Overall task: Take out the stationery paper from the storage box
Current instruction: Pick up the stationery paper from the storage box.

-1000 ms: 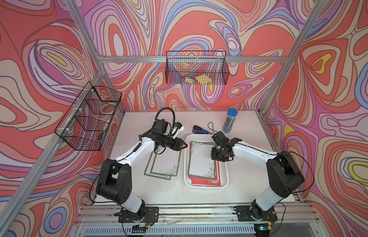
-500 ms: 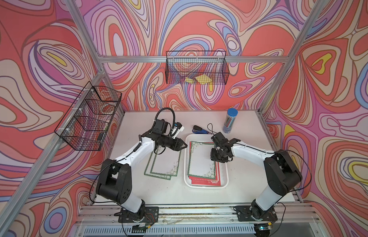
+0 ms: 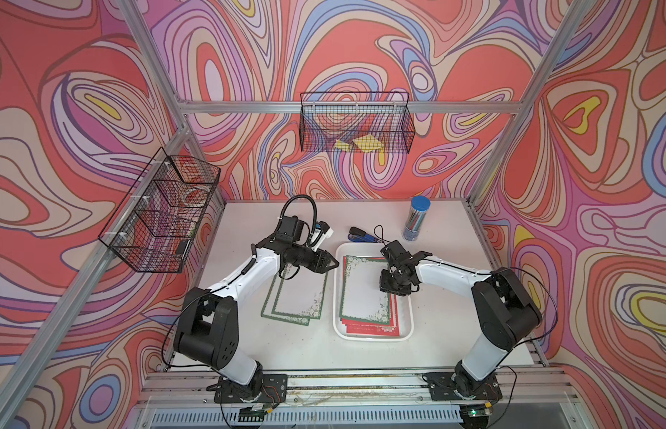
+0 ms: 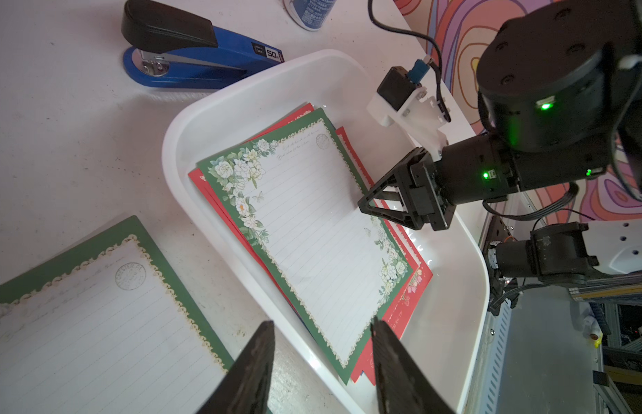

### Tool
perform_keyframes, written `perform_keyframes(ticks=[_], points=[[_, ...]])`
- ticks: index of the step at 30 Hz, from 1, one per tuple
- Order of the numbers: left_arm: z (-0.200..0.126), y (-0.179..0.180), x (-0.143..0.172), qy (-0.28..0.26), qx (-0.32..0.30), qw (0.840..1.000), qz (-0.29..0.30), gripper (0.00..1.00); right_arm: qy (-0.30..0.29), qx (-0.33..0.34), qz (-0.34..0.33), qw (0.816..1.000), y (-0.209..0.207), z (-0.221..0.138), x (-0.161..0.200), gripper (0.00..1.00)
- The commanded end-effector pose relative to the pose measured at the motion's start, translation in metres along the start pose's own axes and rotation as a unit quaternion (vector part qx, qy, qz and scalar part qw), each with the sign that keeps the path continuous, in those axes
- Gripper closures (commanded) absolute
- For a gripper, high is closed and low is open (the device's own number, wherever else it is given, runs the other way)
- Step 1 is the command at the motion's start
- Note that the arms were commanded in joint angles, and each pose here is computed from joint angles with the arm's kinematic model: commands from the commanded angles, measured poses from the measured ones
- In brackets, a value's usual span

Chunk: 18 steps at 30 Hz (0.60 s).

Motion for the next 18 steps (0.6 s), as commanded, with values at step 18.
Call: perform_keyframes(ticks=[18], points=[[-0.0035, -0.0036, -0.0031, 0.007, 0.0, 1.0, 0.003, 0.52, 0.0, -0.004, -0.005, 1.0, 0.0032, 0.003, 0.001, 0.63]])
Point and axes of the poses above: each gripper's point midway between its finger pads, its own z axis out along the fingers, its own y axis along the line the jaws close on, x = y × z, the point moved 9 cm from there along -z, back along the fingers, and after that the axes turned 10 degrees about -z, right-handed, at the moved point
